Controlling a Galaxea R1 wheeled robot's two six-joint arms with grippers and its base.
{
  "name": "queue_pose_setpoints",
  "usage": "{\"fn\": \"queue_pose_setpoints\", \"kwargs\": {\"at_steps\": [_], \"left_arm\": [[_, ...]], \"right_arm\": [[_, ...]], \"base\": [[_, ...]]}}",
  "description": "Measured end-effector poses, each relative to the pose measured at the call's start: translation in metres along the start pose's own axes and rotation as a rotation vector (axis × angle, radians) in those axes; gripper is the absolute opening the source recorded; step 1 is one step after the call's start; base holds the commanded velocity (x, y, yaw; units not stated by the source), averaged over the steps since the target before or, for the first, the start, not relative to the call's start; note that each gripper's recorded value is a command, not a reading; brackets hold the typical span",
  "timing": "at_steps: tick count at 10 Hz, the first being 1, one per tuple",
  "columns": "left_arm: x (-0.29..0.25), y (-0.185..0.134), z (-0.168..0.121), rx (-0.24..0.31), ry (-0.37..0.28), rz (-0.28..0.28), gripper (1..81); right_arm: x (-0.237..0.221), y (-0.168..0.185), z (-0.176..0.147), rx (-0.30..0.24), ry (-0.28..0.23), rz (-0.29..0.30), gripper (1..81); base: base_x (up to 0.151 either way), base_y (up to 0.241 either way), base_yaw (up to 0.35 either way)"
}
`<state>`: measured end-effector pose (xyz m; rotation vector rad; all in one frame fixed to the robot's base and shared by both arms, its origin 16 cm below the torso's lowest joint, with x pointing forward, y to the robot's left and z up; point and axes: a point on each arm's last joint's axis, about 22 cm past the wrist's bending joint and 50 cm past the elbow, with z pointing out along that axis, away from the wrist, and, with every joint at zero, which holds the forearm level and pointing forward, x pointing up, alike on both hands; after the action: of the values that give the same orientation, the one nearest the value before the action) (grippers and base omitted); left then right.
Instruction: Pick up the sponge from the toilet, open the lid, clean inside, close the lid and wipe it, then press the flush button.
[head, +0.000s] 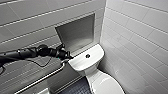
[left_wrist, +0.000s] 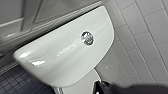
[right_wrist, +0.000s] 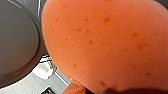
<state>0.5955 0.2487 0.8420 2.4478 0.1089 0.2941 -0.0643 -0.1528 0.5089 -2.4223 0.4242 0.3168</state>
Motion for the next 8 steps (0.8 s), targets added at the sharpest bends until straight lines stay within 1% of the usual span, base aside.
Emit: {"fn": "queue_pose_setpoints", "kwargs": {"at_steps": [1, 2, 4, 5, 8], "left_arm": [[-0.044, -0.022, -0.02, 0.021, -0.034, -0.038, 1.0], [-0.09, -0.035, -0.03, 0.032, -0.081, -0.067, 1.0], [-0.18, -0.051, -0.04, 0.04, -0.166, -0.115, 1.0], [-0.219, -0.061, -0.042, 0.05, -0.195, -0.135, 1.0], [-0.338, -0.073, -0.032, 0.025, -0.267, -0.172, 1.0]], "right_arm": [[0.008, -0.006, 0.003, 0.011, 0.018, -0.012, 1.0], [0.012, -0.002, 0.001, 0.004, 0.029, -0.025, 1.0], [0.024, 0.007, -0.001, -0.015, 0.055, -0.056, 1.0], [0.031, 0.008, -0.002, -0.017, 0.072, -0.072, 1.0], [0.041, 0.007, 0.0, -0.02, 0.109, -0.108, 1.0]], "base": [[0.0, 0.0, 0.0], [0.0, 0.0, 0.0], [0.0, 0.0, 0.0], [0.0, 0.0, 0.0], [0.0, 0.0, 0.0]]}}
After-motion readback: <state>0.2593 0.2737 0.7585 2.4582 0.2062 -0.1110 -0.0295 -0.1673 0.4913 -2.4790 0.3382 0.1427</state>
